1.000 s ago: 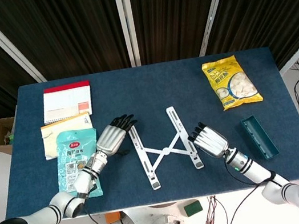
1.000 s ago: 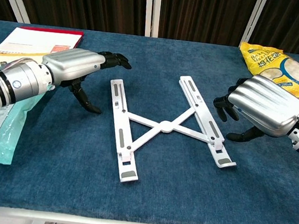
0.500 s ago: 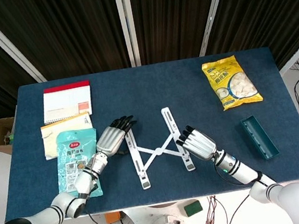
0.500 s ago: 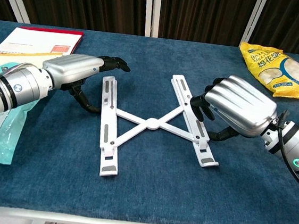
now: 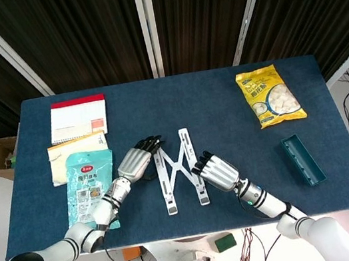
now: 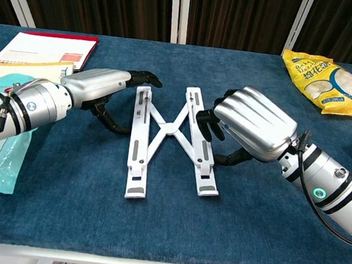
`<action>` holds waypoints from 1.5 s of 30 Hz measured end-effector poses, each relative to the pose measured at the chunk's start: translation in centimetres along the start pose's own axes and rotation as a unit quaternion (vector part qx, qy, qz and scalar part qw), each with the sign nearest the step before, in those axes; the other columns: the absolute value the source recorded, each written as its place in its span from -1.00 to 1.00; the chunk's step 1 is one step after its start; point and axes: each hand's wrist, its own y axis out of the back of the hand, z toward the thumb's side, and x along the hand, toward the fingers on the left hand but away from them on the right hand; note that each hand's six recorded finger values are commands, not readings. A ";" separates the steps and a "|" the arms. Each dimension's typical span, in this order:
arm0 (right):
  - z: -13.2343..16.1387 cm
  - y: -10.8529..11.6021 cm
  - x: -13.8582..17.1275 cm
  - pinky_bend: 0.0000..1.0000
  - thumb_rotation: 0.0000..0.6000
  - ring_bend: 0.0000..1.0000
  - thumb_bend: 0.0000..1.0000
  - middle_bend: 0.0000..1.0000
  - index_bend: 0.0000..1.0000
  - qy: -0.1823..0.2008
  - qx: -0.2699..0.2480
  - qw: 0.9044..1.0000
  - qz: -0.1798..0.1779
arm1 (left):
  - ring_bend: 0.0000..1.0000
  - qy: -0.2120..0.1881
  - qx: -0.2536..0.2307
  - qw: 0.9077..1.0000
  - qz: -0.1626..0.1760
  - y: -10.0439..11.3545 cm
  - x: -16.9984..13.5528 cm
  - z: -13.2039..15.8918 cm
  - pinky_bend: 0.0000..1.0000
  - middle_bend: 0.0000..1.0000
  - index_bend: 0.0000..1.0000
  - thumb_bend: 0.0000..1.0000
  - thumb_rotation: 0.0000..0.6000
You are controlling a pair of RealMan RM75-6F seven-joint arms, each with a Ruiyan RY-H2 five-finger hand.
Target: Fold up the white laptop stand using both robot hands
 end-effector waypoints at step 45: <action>5.6 3.3 -10.6 -1.00 1.00 -1.00 -1.00 -0.89 -1.00 0.220 0.149 0.924 0.275 | -0.97 0.138 -0.054 0.981 0.123 9.0 -13.0 -10.5 -0.74 -0.99 -0.81 -1.00 1.00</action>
